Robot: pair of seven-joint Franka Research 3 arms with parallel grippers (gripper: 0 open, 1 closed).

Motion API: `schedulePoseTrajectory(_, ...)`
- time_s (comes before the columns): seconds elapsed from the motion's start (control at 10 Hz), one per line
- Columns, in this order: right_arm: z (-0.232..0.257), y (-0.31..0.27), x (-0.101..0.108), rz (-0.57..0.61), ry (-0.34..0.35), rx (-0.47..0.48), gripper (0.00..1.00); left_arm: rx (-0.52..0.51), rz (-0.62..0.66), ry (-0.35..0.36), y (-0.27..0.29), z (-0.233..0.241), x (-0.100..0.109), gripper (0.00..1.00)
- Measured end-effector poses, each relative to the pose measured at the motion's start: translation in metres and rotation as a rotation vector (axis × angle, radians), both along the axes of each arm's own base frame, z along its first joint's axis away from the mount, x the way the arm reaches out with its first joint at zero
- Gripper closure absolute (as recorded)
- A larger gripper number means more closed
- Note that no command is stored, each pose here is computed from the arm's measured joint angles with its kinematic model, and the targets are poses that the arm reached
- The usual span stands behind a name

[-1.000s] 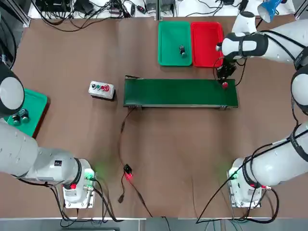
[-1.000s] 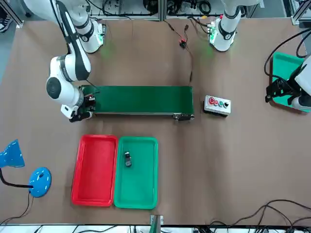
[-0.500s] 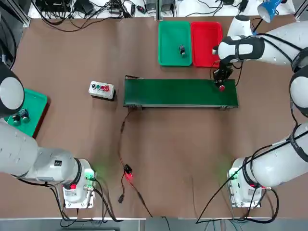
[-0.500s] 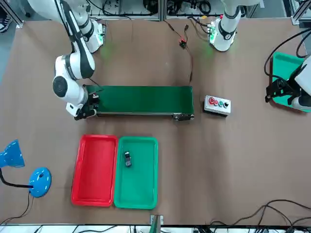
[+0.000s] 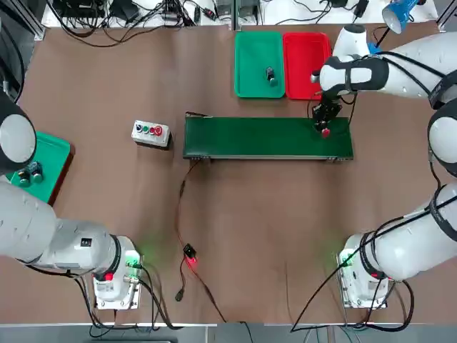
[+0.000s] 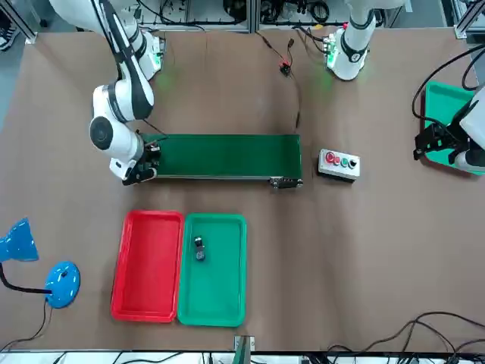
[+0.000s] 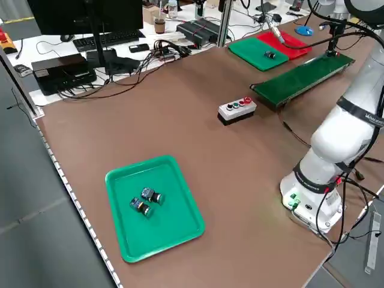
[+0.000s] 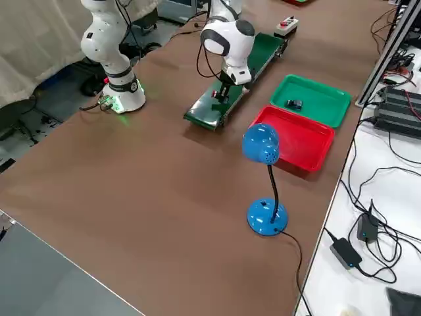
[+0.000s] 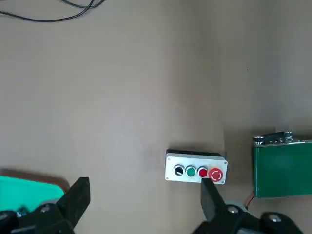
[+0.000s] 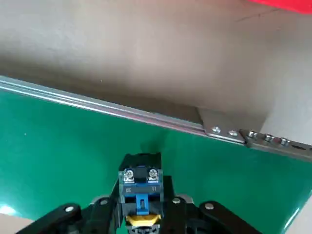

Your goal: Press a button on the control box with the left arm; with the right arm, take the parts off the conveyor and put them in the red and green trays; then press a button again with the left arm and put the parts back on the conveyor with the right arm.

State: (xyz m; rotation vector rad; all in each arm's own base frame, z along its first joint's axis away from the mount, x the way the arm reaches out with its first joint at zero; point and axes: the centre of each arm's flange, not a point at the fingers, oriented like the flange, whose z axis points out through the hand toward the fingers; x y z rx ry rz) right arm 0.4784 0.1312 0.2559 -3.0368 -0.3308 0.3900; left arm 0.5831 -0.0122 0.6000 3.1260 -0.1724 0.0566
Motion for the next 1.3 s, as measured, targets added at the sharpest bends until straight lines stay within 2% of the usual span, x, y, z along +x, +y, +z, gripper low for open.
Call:
schedulePoseTrajectory(0.5,-0.010,-0.005,-0.002,-0.011,-0.001,-0.005,0.65,0.000,0.001,0.000,0.001,0.000,0.000,0.00)
schedulePoseTrajectory(0.7,-0.012,-0.006,-0.003,-0.012,0.010,-0.008,0.54,0.000,0.001,0.000,0.001,0.000,0.000,0.00)
schedulePoseTrajectory(1.0,0.000,-0.003,0.000,-0.002,0.080,-0.012,0.12,0.000,0.001,0.000,0.001,0.000,0.000,0.00)
schedulePoseTrajectory(1.1,0.025,0.003,0.014,0.007,0.110,-0.007,0.06,0.000,0.001,0.000,0.001,0.000,0.000,0.00)
schedulePoseTrajectory(1.2,0.063,0.011,0.034,0.015,0.105,0.004,0.04,0.000,0.001,0.000,0.001,0.000,0.000,0.00)
schedulePoseTrajectory(1.3,0.100,0.018,0.054,0.016,0.065,0.019,0.02,0.000,0.001,0.000,0.001,0.000,0.000,0.00)
